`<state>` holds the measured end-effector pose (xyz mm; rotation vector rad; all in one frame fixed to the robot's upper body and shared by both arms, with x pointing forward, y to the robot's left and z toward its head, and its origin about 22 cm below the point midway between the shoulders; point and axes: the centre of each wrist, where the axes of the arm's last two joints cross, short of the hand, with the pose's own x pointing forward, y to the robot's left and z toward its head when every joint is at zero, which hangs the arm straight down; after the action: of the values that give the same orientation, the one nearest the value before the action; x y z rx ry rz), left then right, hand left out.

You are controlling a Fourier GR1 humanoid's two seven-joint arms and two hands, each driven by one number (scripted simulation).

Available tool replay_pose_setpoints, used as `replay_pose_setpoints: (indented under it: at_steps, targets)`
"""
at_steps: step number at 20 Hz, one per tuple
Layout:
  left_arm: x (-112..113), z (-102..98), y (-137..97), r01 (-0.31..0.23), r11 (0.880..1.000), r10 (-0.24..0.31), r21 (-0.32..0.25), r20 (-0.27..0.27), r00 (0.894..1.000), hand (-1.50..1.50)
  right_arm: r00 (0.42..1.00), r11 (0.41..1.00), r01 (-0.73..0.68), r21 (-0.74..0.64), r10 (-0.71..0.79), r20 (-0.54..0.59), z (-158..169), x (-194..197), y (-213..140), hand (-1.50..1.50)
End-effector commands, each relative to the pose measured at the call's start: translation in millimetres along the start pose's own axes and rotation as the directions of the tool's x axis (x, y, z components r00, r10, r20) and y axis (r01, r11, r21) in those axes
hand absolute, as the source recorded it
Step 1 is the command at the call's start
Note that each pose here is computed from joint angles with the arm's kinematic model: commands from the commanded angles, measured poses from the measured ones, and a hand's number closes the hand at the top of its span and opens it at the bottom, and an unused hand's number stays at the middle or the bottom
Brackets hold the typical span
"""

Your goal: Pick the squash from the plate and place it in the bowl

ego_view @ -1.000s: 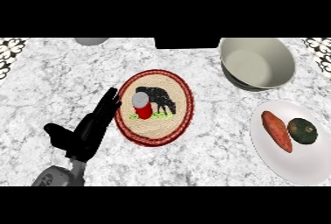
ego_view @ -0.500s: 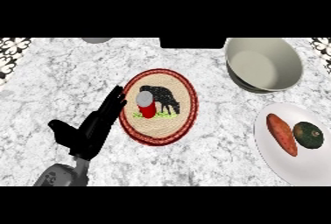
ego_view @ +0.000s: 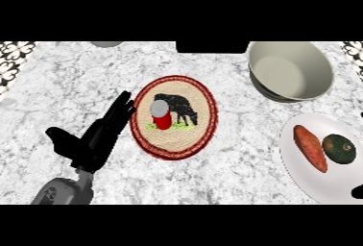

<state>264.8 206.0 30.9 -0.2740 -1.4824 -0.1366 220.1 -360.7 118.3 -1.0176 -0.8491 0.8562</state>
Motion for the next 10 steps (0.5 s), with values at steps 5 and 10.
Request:
replay_pose_setpoints:
  at_steps: [5, 10]
  targets:
    - [1, 1, 7, 0.006, 1.000, -0.007, 0.012, 0.008, 1.000, 0.00, 0.995, 0.994, -0.054, 0.097, 0.062, -0.084, -21, -3, 7, -1.50]
    - [-14, 11, -5, -0.003, 1.000, 0.003, 0.007, -0.006, 1.000, 0.00, 0.995, 0.993, -0.076, 0.089, 0.081, -0.055, -26, 3, 32, -1.50]
